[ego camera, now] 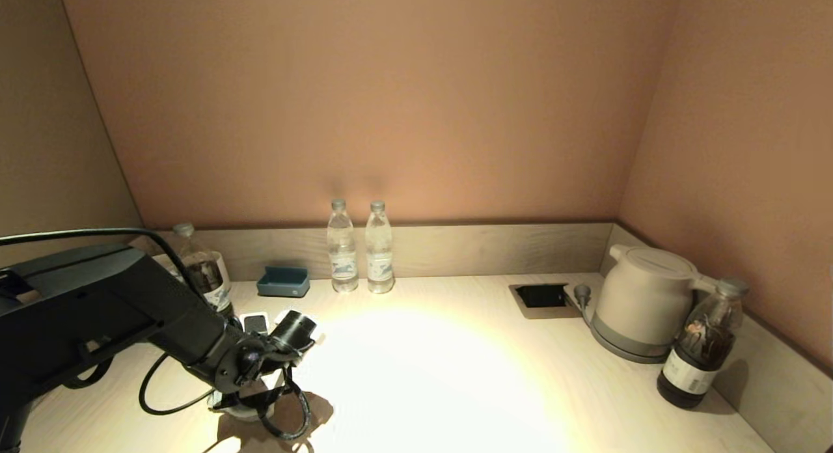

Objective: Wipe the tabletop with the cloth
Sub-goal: Sweep the stains on the table

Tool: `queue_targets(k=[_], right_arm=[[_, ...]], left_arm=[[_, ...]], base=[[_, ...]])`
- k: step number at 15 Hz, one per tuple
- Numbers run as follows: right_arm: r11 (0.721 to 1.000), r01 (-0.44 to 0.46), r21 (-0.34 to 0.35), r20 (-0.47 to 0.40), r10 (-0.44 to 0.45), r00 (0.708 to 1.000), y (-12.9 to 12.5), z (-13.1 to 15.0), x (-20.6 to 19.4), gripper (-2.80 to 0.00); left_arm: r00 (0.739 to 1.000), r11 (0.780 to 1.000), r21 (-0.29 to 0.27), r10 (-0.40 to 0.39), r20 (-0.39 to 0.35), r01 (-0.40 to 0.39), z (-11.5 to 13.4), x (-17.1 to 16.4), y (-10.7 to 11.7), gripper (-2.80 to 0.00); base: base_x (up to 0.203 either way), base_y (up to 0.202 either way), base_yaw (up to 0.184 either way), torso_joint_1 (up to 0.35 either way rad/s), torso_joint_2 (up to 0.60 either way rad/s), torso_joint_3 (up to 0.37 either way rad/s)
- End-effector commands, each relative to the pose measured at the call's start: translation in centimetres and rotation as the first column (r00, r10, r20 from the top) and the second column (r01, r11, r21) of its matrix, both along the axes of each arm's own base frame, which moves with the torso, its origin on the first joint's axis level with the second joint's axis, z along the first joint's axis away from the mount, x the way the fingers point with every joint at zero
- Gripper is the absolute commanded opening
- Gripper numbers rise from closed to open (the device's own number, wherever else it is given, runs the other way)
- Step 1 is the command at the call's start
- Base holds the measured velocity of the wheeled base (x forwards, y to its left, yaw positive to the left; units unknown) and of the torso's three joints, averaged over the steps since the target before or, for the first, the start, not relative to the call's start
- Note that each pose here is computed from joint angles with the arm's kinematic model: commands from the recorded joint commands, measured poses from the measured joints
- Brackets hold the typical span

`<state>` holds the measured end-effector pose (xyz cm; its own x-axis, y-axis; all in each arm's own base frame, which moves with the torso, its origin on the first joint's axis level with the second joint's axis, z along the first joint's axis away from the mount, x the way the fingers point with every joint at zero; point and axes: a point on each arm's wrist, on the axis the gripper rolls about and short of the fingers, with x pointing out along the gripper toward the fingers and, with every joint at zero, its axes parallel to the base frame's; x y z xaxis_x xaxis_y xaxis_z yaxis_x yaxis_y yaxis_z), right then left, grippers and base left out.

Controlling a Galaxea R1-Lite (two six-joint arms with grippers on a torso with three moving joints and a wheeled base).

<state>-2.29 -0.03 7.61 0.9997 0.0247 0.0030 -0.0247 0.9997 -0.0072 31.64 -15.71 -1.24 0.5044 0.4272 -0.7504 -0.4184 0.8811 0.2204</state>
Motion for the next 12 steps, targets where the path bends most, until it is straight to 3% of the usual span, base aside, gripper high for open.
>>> queue_targets(k=[1,4,7,9,12], right_arm=[[1.0,0.0,0.0,0.002,0.0,1.0,0.0,0.0,0.0,-2.8],[1.0,-0.001,0.0,-0.001,0.001,1.0,0.0,0.0,0.0,-2.8],[1.0,-0.001,0.0,0.0,0.001,1.0,0.0,0.0,0.0,-2.8],[1.0,-0.001,0.0,-0.001,0.001,1.0,0.0,0.0,0.0,-2.8],[1.0,0.0,0.0,0.0,0.0,1.0,0.0,0.0,0.0,-2.8]], left_arm=[[0.999,0.999,-0.003,-0.043,-0.02,0.043,0.1,-2.5,-1.2,-2.8],[0.996,0.996,-0.018,-0.089,-0.017,0.089,0.5,-4.7,-2.7,-2.8],[0.971,0.971,-0.025,-0.238,-0.026,0.238,1.4,-9.3,-6.3,-2.8],[0.96,0.964,0.002,-0.266,-0.086,0.267,1.2,-11.8,-6.4,-2.8],[0.934,0.939,0.015,-0.341,-0.105,0.344,2.1,-14.7,-6.4,-2.8]], base=[[0.0,0.0,0.0,0.0,0.0,0.0],[0.0,0.0,0.0,0.0,0.0,0.0],[0.0,0.0,0.0,0.0,0.0,0.0],[0.0,0.0,0.0,0.0,0.0,0.0],[0.0,0.0,0.0,0.0,0.0,0.0]])
